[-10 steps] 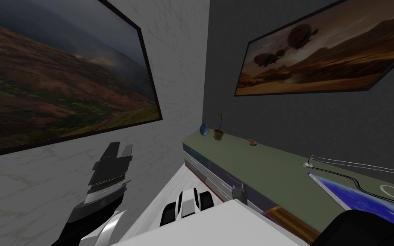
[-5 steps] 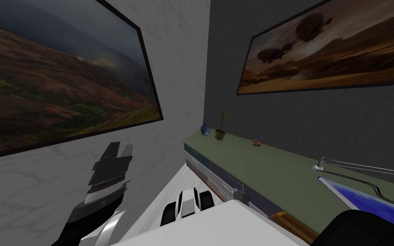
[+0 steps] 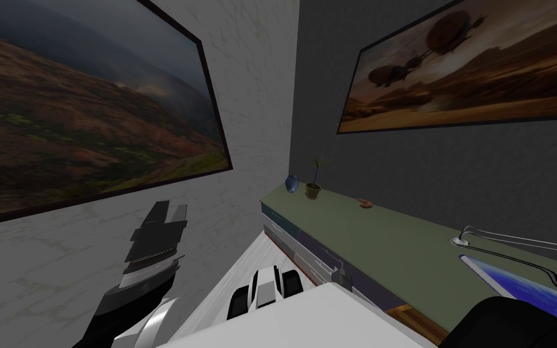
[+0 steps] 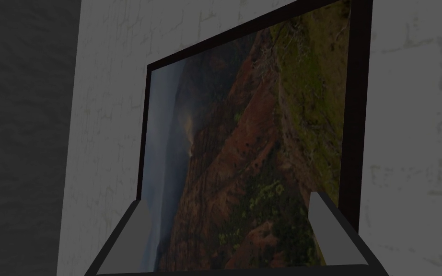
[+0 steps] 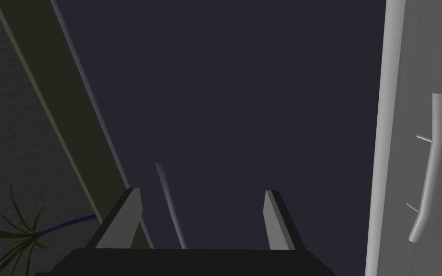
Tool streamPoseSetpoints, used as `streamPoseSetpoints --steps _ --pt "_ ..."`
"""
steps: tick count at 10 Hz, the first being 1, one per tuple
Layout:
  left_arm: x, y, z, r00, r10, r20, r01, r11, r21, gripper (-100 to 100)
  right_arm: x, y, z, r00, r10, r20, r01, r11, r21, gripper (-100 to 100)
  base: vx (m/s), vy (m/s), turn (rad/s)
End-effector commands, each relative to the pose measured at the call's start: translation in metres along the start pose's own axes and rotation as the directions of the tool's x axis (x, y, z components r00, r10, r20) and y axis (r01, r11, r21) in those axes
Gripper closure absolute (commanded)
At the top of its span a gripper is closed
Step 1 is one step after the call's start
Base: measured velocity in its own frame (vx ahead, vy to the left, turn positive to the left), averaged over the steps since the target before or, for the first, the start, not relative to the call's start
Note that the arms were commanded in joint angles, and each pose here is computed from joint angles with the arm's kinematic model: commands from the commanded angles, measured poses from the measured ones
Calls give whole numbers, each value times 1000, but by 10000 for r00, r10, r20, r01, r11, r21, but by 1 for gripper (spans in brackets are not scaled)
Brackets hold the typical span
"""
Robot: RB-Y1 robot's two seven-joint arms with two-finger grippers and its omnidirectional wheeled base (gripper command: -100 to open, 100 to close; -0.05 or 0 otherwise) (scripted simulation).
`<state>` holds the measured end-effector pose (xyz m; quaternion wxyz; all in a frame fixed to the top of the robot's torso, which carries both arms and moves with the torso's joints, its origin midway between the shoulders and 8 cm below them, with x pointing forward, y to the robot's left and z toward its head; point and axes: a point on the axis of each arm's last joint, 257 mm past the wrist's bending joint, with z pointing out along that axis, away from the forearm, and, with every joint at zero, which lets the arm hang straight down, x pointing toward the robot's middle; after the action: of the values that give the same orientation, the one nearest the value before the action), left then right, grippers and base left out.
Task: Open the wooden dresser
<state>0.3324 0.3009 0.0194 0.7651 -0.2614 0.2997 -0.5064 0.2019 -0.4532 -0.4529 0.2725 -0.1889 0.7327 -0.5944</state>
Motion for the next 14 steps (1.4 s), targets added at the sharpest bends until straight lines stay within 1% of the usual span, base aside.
streamPoseSetpoints --steps 1,2,3,5,6,7,9,10,12,13,14 --pt "0 0 0 10000 0 0 0 10000 0 0 -20 -9 1 9990 -163 415 146 9991 409 -100 10 8 21" --pt "0 0 0 10000 0 0 0 10000 0 0 0 -4 -1 9995 -287 124 285 9995 157 -100 3 -12 -14" --pt "0 0 0 10000 0 0 0 10000 0 0 6 4 -3 9997 -235 -21 235 9997 -6 -100 14 -52 25" --pt "0 0 0 10000 1 0 -1 10000 0 0 7 11 -4 9998 -116 -143 115 9999 -112 -100 13 -72 46" --pt "0 0 0 10000 1 -1 -1 10000 0 0 9 20 -13 9997 -217 -136 212 9990 -392 -100 -1 -21 15" --pt "0 0 0 10000 1 0 -1 10000 -1 0 6 6 -3 9998 -211 -46 211 9998 -28 100 1 12 -35" --pt "0 0 0 10000 -1 1 1 10000 1 0 5 1 -2 9996 -285 27 285 9996 39 100 -8 44 -36" --pt "0 0 0 10000 0 0 0 10000 0 0 8 3 -4 9996 -294 -47 294 9996 3 100 -12 30 -15" --pt "0 0 0 10000 -4 0 4 10000 4 0 42 0 17 9946 -305 -991 309 9995 24 100 -164 48 420" --pt "0 0 0 10000 -5 0 5 10000 5 0 44 1 17 9938 -255 -1079 257 9997 0 100 -183 61 287" --pt "0 0 0 10000 -4 0 4 10000 3 0 61 -1 26 9874 -206 -1572 213 9998 27 100 -171 94 423"
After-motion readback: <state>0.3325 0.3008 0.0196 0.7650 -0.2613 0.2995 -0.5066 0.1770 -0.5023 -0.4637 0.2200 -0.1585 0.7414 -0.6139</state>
